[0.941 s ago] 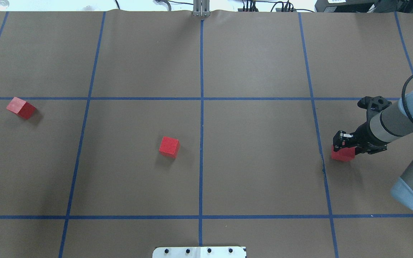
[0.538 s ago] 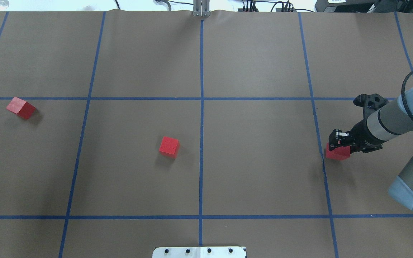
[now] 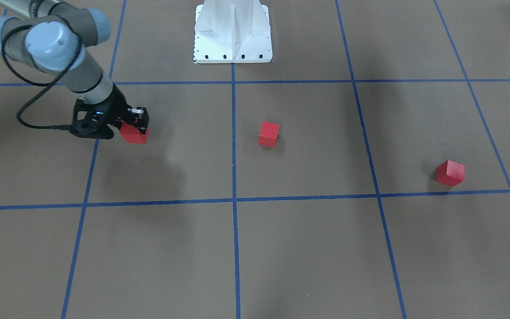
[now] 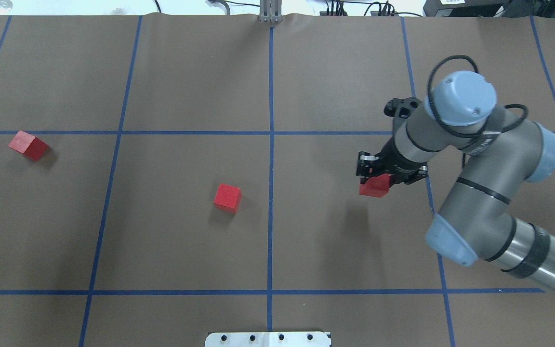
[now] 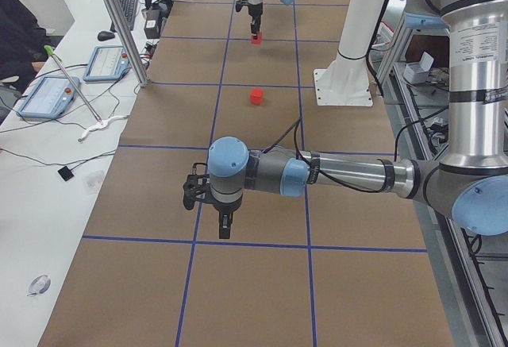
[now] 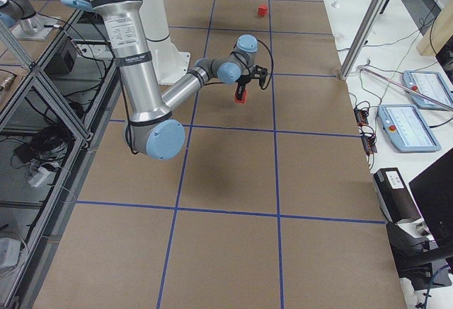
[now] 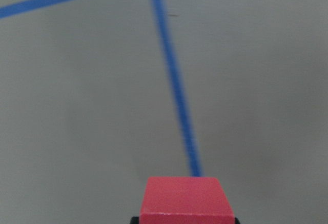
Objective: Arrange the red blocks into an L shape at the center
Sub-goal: 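Carry the red cube with the right gripper toward the center cube, then lower the red cube beside the center cube and open the right gripper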
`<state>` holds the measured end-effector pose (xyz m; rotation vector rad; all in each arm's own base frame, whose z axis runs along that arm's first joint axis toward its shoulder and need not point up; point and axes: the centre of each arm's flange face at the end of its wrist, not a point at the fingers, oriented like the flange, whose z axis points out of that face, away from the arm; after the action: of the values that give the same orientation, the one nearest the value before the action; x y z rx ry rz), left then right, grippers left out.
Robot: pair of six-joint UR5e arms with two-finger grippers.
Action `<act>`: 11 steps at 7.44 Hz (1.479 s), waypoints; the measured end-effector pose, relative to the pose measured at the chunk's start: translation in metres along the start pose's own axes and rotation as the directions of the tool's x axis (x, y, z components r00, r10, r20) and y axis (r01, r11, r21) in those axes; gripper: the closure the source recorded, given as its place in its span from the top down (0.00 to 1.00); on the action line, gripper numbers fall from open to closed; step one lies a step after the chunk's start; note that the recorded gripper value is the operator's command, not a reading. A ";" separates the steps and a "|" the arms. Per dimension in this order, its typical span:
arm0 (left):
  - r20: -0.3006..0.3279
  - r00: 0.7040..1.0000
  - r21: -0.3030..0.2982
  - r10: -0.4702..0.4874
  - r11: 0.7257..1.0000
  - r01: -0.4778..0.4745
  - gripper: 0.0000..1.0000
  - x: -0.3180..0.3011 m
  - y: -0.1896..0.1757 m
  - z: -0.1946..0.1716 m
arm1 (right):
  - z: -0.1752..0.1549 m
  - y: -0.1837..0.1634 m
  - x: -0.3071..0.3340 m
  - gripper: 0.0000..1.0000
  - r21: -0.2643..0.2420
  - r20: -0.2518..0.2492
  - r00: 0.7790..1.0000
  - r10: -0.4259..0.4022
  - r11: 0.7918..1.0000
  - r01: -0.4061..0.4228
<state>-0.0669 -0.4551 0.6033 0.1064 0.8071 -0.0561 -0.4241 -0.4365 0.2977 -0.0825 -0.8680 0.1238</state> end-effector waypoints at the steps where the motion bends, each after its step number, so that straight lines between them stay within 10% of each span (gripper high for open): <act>1: -0.001 1.000 0.001 0.003 1.000 -0.003 1.00 0.000 0.000 0.001 | 0.002 0.017 -0.046 0.00 0.010 0.000 1.000 -0.018 1.000 0.018; 11: -0.008 0.998 0.013 0.057 0.998 -0.057 1.00 0.011 -0.004 0.011 | 0.081 0.067 -0.223 0.00 0.019 -0.011 0.999 0.041 0.999 -0.040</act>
<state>-0.0520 -0.4601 0.6022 0.1416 0.8120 -0.0070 -0.6344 -0.3999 0.1731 -0.0830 -0.8539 0.1692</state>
